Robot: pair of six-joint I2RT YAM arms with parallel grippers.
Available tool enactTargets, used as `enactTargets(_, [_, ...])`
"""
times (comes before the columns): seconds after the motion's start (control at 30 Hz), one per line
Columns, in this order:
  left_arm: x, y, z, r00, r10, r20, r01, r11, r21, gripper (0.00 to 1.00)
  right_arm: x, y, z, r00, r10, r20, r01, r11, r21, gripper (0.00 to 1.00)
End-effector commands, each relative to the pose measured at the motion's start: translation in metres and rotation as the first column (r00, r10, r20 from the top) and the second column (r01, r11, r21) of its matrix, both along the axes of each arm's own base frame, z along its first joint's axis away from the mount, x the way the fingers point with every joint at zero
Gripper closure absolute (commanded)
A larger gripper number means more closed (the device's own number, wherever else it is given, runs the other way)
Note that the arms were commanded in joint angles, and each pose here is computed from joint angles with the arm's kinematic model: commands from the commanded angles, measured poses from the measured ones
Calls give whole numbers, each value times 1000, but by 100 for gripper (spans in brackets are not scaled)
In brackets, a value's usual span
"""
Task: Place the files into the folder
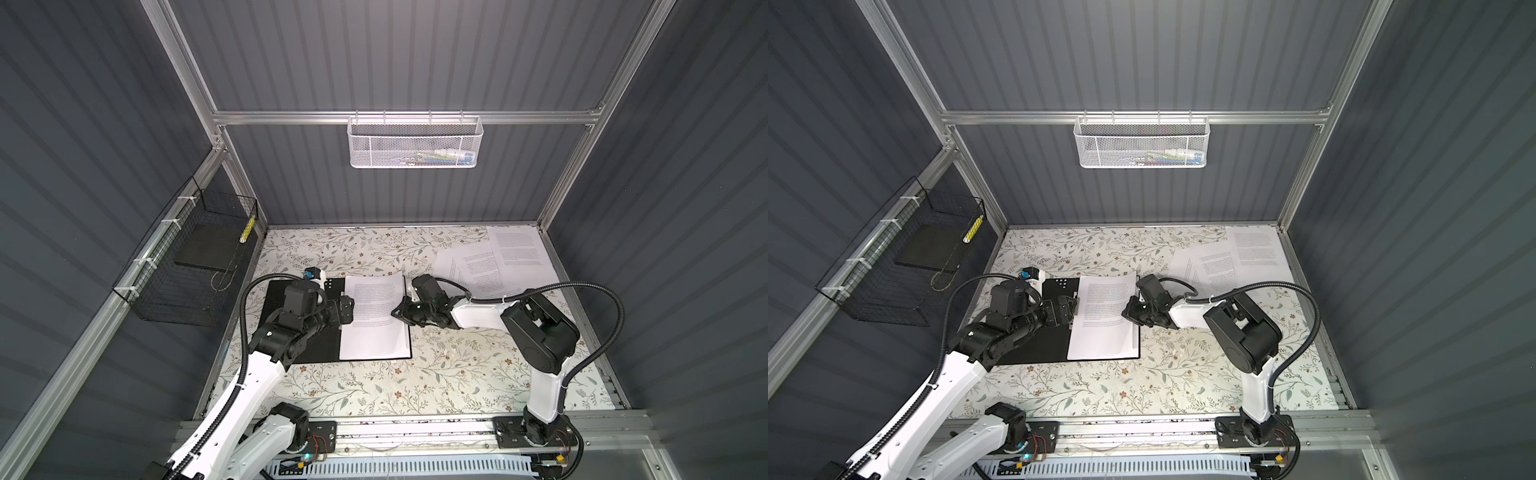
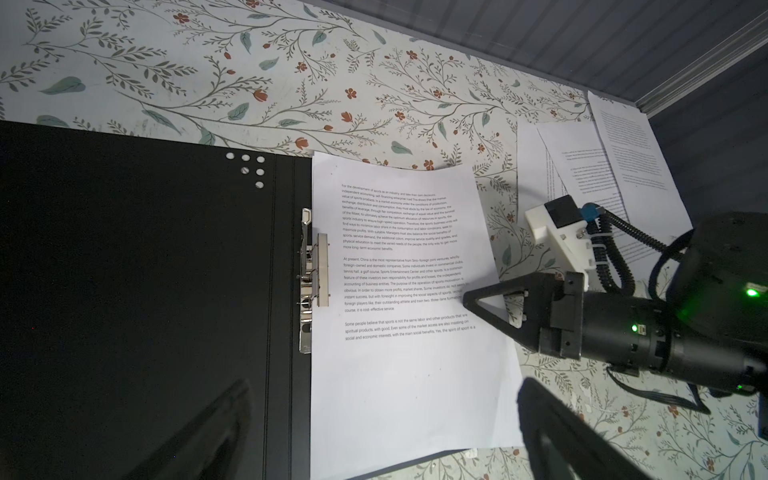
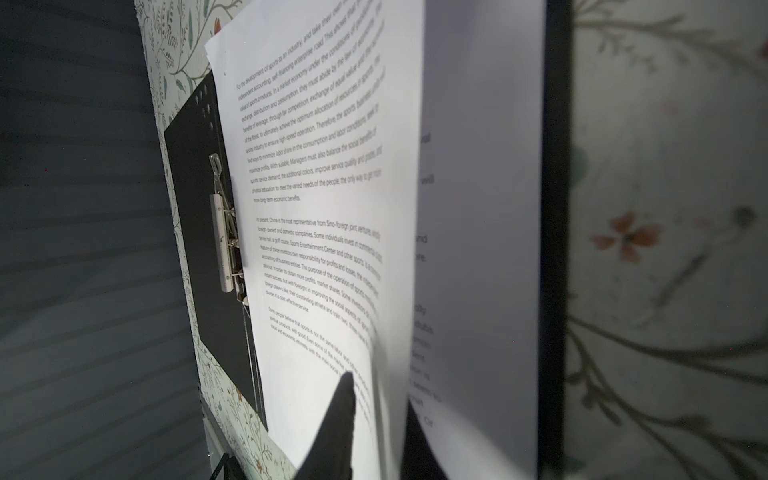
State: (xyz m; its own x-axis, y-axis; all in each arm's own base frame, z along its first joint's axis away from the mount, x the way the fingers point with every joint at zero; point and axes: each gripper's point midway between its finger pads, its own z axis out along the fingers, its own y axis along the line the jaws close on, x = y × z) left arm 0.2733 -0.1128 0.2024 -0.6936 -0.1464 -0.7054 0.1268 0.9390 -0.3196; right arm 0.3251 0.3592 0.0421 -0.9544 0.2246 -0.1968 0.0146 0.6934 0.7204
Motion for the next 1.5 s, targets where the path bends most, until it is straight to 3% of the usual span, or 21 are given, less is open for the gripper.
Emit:
enactTargets(0.0, [0,-3,-2,1000,-25,3,25,1000,7,0,0,6,2,1000,18,4,-17,1000,-2,79])
enactTargets(0.2, [0,-3,-1,1000,-28,6,28,1000,4,0,-2,4,6,999,29,14,-29,1000,-7,64])
enactTargets(0.4, [0,-3,-1,1000,-29,4,29,1000,3,0,-3,-10,11,999,18,34,-14,996,-92,47])
enactTargets(0.67, [0,-4,-1,999,-32,4,32,999,0,0,-9,-63,18,997,-13,76,38,941,-337,15])
enactTargets(0.8, [0,-6,-2,999,-38,2,38,999,-5,0,0,-99,32,990,-29,136,82,913,-399,1])
enactTargets(1.2, [0,-11,-5,998,-59,-12,59,998,-19,0,86,-140,30,992,-53,111,96,897,-432,1])
enactTargets(1.47, [-1,-13,-4,998,-69,-9,68,997,-31,0,114,-147,4,997,-75,32,81,900,-429,1])
